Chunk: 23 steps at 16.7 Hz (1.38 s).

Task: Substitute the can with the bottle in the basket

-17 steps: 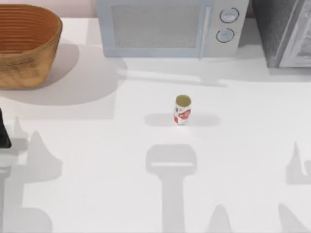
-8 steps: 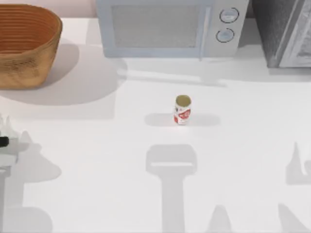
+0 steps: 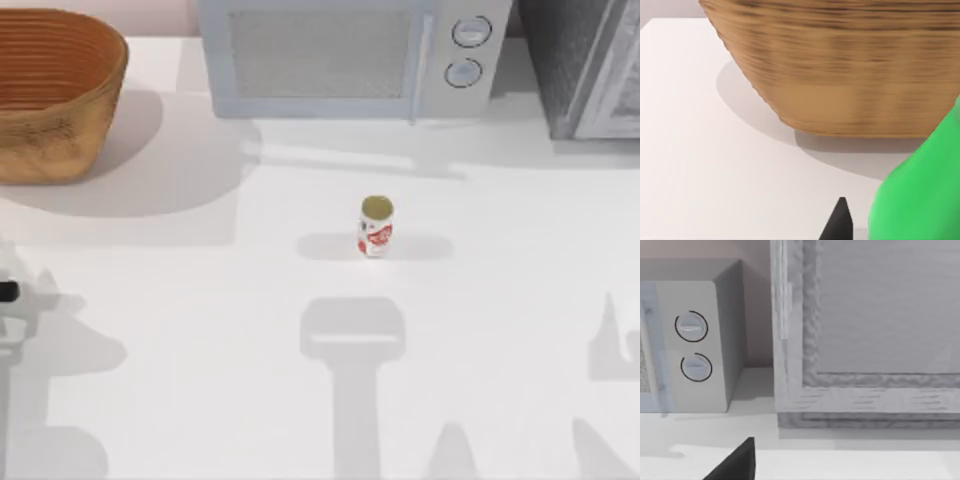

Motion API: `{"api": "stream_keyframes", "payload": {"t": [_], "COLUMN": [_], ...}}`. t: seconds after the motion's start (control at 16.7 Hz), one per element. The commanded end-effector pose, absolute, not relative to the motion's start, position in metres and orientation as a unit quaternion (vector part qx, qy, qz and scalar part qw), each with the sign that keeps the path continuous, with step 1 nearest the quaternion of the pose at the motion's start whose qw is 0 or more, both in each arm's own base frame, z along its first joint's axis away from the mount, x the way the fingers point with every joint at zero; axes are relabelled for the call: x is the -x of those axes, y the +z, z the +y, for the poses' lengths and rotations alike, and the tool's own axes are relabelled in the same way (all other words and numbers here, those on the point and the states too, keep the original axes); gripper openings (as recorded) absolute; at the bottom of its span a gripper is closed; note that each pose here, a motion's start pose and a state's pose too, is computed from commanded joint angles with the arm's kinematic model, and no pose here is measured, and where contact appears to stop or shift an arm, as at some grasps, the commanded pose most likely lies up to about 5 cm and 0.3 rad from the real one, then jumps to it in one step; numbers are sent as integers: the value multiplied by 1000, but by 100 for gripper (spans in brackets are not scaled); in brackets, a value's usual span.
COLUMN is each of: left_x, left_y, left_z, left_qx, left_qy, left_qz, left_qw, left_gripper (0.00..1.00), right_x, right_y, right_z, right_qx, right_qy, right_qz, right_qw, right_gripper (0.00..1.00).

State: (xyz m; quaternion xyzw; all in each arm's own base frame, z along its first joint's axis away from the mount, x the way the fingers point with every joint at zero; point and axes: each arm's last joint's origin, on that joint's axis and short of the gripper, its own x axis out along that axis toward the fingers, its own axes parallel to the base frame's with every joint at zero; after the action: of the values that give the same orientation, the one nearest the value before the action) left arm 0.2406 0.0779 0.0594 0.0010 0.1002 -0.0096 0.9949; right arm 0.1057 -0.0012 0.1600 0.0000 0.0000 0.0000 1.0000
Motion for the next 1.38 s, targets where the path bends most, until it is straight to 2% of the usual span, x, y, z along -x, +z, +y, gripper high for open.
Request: {"api": "stream_keyframes", "payload": {"t": [0.42,0.54,0.78,0.96,1.14,1.38], "left_x": [-240,-248,-283,-309,-330,-356], "left_y": [60,71,133,185,225,258], "left_z": [78,85,115,131,133,114], "left_qx": [-2,-14,-52,-62,-55,-32], "left_qy": [-9,11,90,131,147,114], "left_qz": [99,68,-53,-104,-90,2], "left_qw": [995,998,993,984,984,993], "left_gripper": [0,0,0,0,0,0], "right_x": [-106,-106,-106,-106,-106,-106], "right_y": [160,160,160,160,160,160], "right_z": [-1,-1,-1,-1,-1,-1], "right_qx": [0,0,0,0,0,0], "right_qy": [0,0,0,0,0,0], "right_qz": [0,0,0,0,0,0], "right_qw": [1000,1000,1000,1000,1000,1000], "right_gripper": [100,100,100,100,100,100]}}
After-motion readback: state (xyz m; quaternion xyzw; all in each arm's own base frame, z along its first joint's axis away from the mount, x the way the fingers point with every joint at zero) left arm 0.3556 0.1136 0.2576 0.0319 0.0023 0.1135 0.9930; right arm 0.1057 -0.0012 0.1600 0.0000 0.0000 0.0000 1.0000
